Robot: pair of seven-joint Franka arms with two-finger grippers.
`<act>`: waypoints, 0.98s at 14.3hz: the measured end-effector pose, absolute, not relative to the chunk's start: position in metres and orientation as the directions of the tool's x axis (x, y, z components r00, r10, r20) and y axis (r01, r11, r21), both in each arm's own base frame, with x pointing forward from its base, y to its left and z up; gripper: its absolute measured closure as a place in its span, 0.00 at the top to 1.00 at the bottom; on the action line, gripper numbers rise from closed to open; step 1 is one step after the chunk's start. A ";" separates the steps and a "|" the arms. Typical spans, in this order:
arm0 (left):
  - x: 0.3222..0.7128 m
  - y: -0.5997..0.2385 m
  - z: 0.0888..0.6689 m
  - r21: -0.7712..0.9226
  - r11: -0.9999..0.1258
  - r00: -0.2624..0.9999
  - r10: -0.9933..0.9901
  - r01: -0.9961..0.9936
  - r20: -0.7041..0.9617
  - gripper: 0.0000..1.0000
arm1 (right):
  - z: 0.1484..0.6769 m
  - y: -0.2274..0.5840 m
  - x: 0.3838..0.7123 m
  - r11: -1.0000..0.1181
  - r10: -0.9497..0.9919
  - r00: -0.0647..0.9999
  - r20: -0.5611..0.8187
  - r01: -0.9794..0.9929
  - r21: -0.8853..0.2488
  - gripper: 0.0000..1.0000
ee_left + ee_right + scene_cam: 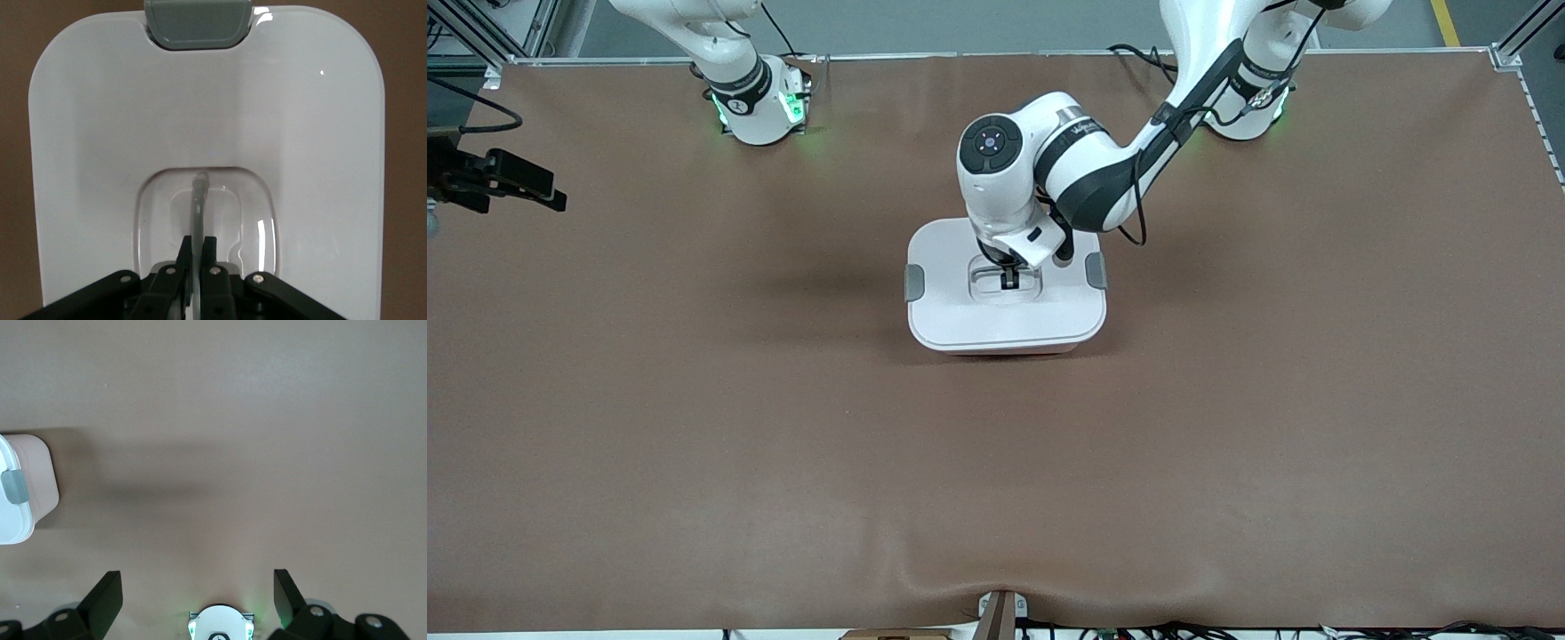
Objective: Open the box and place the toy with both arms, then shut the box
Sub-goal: 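Lower the lid onto the box with the left gripper and press it down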
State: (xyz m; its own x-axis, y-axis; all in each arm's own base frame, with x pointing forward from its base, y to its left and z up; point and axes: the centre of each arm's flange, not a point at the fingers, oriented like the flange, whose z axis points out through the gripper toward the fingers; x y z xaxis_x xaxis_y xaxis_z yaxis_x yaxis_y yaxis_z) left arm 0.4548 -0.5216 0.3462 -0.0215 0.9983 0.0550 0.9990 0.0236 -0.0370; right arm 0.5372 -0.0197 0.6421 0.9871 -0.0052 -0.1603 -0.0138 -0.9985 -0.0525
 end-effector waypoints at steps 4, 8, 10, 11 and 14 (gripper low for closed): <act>0.454 -0.522 0.346 -0.038 0.019 -0.016 0.998 0.999 0.056 0.07 | 0.640 -0.018 0.539 -0.999 -0.001 0.986 -0.164 -0.010 -0.053 1.00; 0.454 -0.522 0.346 -0.038 0.017 -0.015 0.998 0.999 0.056 0.07 | 0.640 -0.018 0.539 -0.999 -0.001 0.987 -0.164 -0.010 -0.053 1.00; 0.453 -0.522 0.345 -0.028 0.003 -0.002 0.998 1.000 0.064 0.07 | 0.640 -0.018 0.539 -0.999 -0.001 0.987 -0.164 -0.010 -0.053 1.00; 0.450 -0.525 0.345 -0.008 -0.016 0.016 0.997 1.000 0.080 0.07 | 0.640 -0.018 0.539 -0.999 -0.001 0.987 -0.164 -0.010 -0.053 1.00; 0.439 -0.532 0.343 0.044 -0.009 0.003 0.993 0.999 0.120 0.07 | 0.640 -0.018 0.539 -0.999 -0.002 0.987 -0.164 -0.010 -0.053 1.00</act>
